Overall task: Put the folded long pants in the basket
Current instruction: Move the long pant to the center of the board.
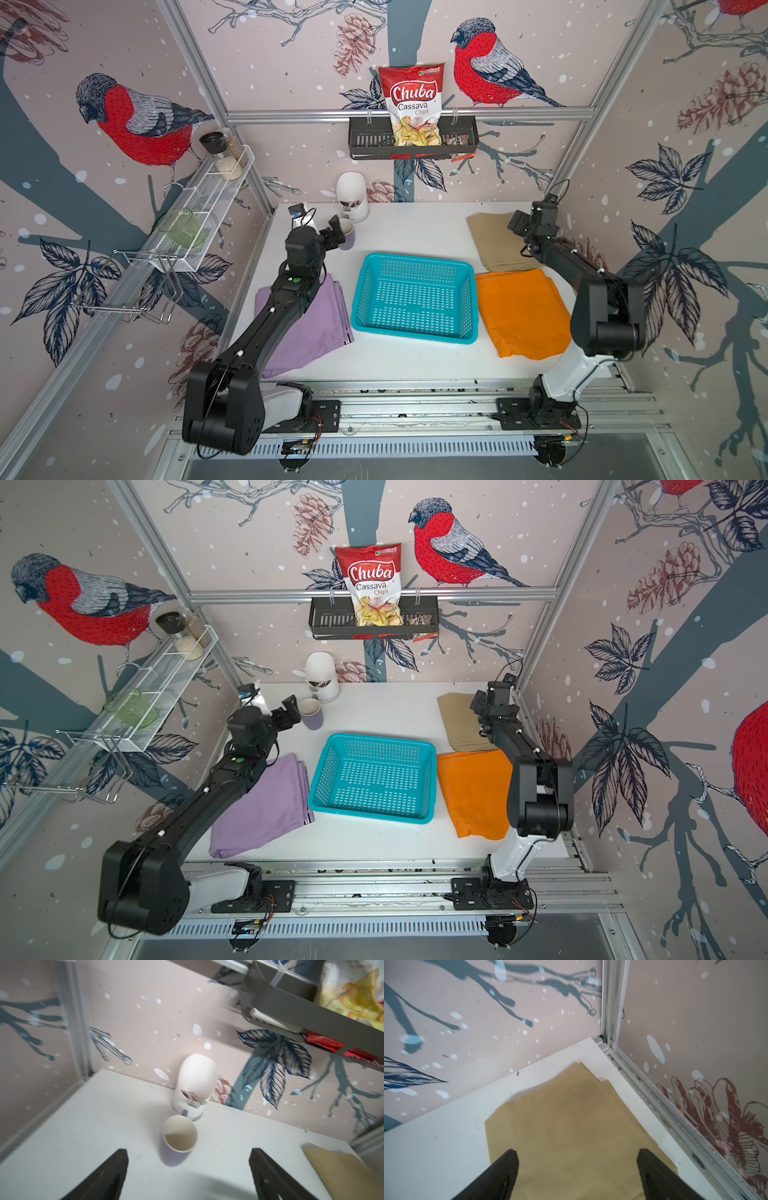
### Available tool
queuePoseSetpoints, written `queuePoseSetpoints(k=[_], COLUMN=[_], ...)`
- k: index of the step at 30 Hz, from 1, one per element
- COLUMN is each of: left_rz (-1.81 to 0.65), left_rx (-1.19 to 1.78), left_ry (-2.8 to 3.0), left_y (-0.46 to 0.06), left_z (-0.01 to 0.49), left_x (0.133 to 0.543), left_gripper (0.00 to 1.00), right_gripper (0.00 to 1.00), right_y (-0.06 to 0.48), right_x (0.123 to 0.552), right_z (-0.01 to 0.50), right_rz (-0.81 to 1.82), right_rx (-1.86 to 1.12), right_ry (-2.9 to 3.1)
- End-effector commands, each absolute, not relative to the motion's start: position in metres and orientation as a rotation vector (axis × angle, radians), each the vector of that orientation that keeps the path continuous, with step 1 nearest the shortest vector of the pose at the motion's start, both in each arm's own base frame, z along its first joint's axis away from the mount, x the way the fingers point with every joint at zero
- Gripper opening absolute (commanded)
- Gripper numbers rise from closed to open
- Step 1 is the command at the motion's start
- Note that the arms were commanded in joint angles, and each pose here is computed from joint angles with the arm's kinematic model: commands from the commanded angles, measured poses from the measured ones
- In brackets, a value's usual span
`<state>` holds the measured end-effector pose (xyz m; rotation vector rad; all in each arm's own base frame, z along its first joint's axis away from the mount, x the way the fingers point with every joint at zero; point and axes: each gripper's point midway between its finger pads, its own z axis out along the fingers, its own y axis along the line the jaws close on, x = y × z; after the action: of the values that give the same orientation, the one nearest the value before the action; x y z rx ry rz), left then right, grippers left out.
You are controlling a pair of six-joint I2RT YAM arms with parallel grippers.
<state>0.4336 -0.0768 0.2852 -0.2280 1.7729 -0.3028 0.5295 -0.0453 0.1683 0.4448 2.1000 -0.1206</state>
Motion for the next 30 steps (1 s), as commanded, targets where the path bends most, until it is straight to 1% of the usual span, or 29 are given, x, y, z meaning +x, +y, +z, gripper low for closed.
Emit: queuePoseSetpoints(k=[1,3,6,10,11,15,19,30], left_rz=[-0.472,-0.552,-0.649,-0.763,-0.789,-0.826,-0.911,-0.953], left_rx=[-0.211,-0.162,-0.050,0.045,0.062,0.104,0.117,0.062], left_ry=[1.934,1.971,2.037,2.135,2.157,2.245,2.297,2.362], left_y=[-0.127,-0.161,-0.213,-0.267,-0.277,-0.303,-0.324,-0.333], left_z=[0.262,0.258,0.251,0.234,0.229,0.201,0.173,0.125], left_x=[0.445,0.461,0.488,0.527,0.537,0.564,0.579,0.586], left_gripper=[0.95,0.94,0.95,0.95,0.95,0.95,0.95,0.95], right_gripper=[0.96,0.93,0.79,0.51,0.47,0.45,0.46,0.45], right_y=[-0.034,-0.025,-0.013,0.001,0.005,0.032,0.072,0.172], right_x=[0.525,0.538,0.554,0.565,0.565,0.559,0.553,0.562], right_z=[0.119,0.106,0.080,0.050,0.043,0.022,0.005,-0.002], right_rz=[-0.094,-0.034,0.042,0.104,0.111,0.169,0.231,0.427], right_rx=[0.459,0.440,0.441,0.435,0.433,0.390,0.359,0.435], right_ry=[2.334,2.379,2.457,2.522,2.532,2.579,2.613,2.576])
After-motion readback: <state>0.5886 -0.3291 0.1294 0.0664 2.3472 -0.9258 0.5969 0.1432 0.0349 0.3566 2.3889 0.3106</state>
